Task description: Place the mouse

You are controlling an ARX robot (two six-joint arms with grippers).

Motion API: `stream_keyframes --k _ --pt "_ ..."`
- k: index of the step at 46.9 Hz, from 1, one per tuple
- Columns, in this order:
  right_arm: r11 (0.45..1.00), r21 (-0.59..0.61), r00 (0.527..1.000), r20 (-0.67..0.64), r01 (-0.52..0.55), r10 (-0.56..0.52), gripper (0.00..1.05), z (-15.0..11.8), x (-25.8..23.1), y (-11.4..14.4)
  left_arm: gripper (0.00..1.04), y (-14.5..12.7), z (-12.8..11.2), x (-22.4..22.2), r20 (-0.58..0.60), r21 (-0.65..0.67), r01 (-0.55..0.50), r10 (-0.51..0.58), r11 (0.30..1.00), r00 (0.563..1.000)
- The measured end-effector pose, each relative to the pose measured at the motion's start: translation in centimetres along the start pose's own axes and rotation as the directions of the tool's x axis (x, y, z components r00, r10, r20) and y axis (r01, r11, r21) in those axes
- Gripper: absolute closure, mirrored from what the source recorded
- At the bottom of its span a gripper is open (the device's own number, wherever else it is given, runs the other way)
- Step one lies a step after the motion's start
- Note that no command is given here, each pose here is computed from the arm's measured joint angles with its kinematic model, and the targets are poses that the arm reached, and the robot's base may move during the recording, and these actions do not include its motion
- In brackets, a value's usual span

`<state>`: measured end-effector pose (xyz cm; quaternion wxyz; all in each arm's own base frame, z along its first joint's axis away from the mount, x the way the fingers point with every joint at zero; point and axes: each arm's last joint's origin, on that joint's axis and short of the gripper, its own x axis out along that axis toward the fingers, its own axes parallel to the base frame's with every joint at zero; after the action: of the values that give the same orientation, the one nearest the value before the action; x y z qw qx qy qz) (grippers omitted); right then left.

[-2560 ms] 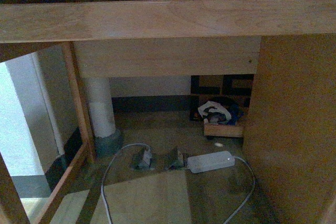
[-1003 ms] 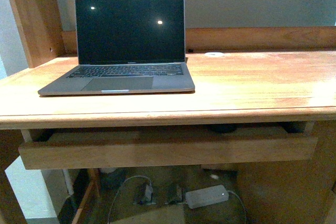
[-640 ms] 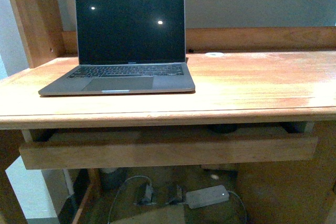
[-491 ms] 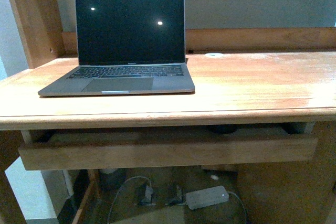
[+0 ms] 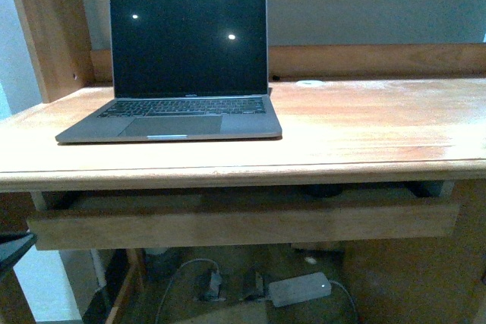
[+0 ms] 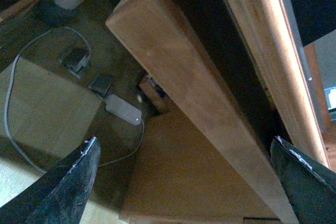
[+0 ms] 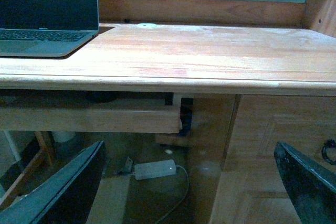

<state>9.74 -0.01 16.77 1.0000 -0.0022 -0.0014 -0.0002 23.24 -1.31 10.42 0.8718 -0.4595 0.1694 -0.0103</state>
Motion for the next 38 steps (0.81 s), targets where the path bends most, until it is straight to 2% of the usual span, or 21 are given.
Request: stream_keyframes --k 7,16,38 --pt "1.000 0.000 1.000 0.000 0.000 0.000 0.07 0.0 0.0 0.0 0.07 0.0 0.5 2.9 0.036 -0.058 0.044 -0.042 0.997 0.998" --pt "1.000 0.000 1.000 0.000 0.000 0.000 0.07 0.0 0.0 0.0 0.07 -0.1 -0.1 5.0 -0.008 -0.093 0.065 -0.066 0.994 0.998" --pt "1.000 0.000 1.000 0.000 0.000 0.000 0.07 0.0 0.0 0.0 0.07 1.5 -0.2 8.6 -0.010 -0.157 0.025 -0.027 0.987 1.000"
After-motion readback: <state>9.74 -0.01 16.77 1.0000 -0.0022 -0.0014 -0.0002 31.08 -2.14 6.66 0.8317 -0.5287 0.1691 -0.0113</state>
